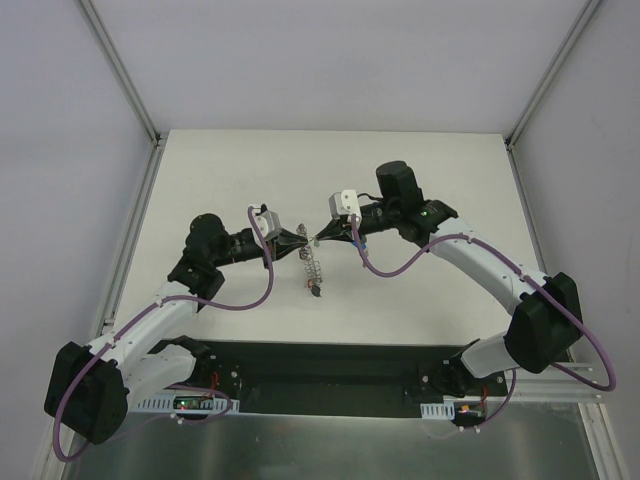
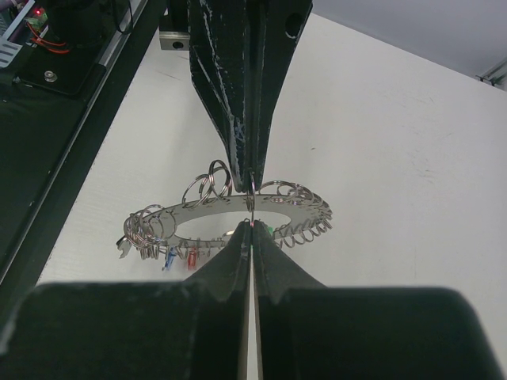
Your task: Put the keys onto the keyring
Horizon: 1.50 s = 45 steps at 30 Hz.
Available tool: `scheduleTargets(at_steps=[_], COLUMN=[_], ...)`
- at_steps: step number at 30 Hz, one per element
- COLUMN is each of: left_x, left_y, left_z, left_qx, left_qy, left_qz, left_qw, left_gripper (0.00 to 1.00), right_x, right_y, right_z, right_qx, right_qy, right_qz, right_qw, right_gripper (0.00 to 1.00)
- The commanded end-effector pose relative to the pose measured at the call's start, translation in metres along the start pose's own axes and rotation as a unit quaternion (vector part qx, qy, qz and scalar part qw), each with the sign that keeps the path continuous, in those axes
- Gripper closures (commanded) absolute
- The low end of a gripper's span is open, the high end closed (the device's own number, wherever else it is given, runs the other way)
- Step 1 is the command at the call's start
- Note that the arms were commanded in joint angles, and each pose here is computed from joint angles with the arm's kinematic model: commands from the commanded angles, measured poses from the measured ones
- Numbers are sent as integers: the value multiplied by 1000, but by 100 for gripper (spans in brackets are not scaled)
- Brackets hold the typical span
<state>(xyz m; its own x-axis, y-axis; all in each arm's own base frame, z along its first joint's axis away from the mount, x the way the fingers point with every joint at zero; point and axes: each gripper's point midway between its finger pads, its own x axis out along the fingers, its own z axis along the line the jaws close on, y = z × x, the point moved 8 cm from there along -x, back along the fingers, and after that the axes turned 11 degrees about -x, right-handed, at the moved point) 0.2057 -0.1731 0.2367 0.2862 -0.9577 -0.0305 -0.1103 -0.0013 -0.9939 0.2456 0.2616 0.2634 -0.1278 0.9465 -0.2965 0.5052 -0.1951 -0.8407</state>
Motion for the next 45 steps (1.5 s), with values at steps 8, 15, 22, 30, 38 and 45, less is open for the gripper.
scheduleTargets(at_steps=[8, 15, 22, 30, 38, 45], left_x=[4, 6, 7, 6, 6, 6], left_y=[-19, -17, -17, -17, -19, -25], left_z=[-6, -8, -8, -6, 0, 5], left_qx=[33, 27, 25, 24, 12, -17], left_qy=[39, 57, 61, 48, 12, -50], left_qz=[-28, -22, -21, -22, -27, -40], left_qw=[998, 998, 998, 998, 999, 998], left_gripper=[100, 100, 100, 100, 100, 100], right_x=[4, 5, 7, 8, 9, 8], right_y=[-18, -20, -21, -22, -20, -14], right_z=[-4, 0, 3, 3, 2, -3], right_qx=[-32, -42, -47, -46, -48, -62], right_qy=[-20, -32, -41, -43, -36, -14], right_qz=[-34, -37, -36, -33, -24, 1], right_qw=[999, 998, 997, 997, 998, 998], right_gripper=[99, 99, 99, 99, 99, 99])
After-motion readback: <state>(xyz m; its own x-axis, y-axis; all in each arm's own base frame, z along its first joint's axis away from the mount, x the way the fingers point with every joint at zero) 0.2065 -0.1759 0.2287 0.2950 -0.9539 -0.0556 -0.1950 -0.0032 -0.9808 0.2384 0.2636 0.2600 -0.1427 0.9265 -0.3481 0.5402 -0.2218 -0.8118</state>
